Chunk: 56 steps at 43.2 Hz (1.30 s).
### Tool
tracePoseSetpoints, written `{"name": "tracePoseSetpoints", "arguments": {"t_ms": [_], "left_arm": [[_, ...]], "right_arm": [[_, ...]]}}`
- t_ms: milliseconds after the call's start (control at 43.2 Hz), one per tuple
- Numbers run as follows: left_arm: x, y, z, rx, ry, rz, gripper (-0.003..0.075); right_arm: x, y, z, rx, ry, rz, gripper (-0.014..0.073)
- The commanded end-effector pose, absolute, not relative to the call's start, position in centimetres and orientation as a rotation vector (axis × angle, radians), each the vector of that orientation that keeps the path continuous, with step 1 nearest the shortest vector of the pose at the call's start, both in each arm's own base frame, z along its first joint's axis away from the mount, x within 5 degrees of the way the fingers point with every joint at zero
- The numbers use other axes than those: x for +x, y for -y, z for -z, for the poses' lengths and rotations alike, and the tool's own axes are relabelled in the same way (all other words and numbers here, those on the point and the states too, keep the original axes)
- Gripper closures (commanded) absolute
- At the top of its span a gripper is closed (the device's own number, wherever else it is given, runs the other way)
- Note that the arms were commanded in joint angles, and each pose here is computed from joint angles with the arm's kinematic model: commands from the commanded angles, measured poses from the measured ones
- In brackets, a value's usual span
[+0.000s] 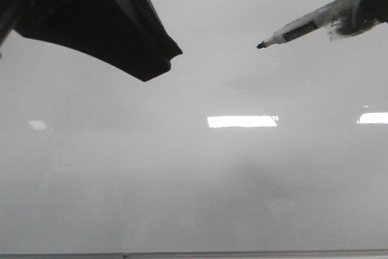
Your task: Write number 6 on whiteboard
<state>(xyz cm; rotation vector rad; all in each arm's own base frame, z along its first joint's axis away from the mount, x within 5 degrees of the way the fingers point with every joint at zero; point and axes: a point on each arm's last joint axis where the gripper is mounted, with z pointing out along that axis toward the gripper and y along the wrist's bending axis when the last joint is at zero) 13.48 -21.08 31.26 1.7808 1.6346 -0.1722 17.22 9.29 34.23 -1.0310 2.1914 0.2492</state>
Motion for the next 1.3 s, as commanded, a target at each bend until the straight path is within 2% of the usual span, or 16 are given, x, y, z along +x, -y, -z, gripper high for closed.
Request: {"name": "tracePoseSetpoints", "arguments": {"t_ms": [0, 185, 324, 486, 649, 857, 1042, 1274], "left_arm": [[13.2, 21.2, -33.3, 1.694, -1.57, 0.22, 0.0741], [11.5, 19.0, -33.5, 1.61, -1.559, 0.298, 0.0741], [9.2, 15.4, -33.5, 1.409, -1.492, 0.39, 0.0741], [6.5, 11.0, -32.2, 1.249, -1.437, 0.464, 0.0741], [4.8, 8.3, -31.3, 1.19, -1.375, 0.491, 0.0741], [4.3, 7.6, -31.5, 1.155, -1.336, 0.499, 0.0741], [4.4, 7.7, -31.5, 1.156, -1.338, 0.499, 0.0741], [4.4, 7.7, -31.5, 1.156, -1.338, 0.499, 0.0741]], "right_arm": [[17.3, -9.2, -35.6, -0.971, -2.114, -0.255, 0.0654], [17.6, -9.5, -35.8, -0.935, -2.091, -0.286, 0.0654], [18.6, -10.3, -35.3, -0.909, -2.101, -0.34, 0.0654], [20.6, -11.9, -34.0, -0.927, -2.109, -0.344, 0.0654], [22.5, -13.8, -33.7, -0.911, -2.044, -0.344, 0.0654], [25.1, -15.0, -32.9, -0.849, -1.994, -0.312, 0.0654], [27.7, -15.1, -33.8, -0.746, -1.914, -0.271, 0.0654], [29.8, -16.0, -32.4, -0.739, -1.991, -0.306, 0.0654]]}}
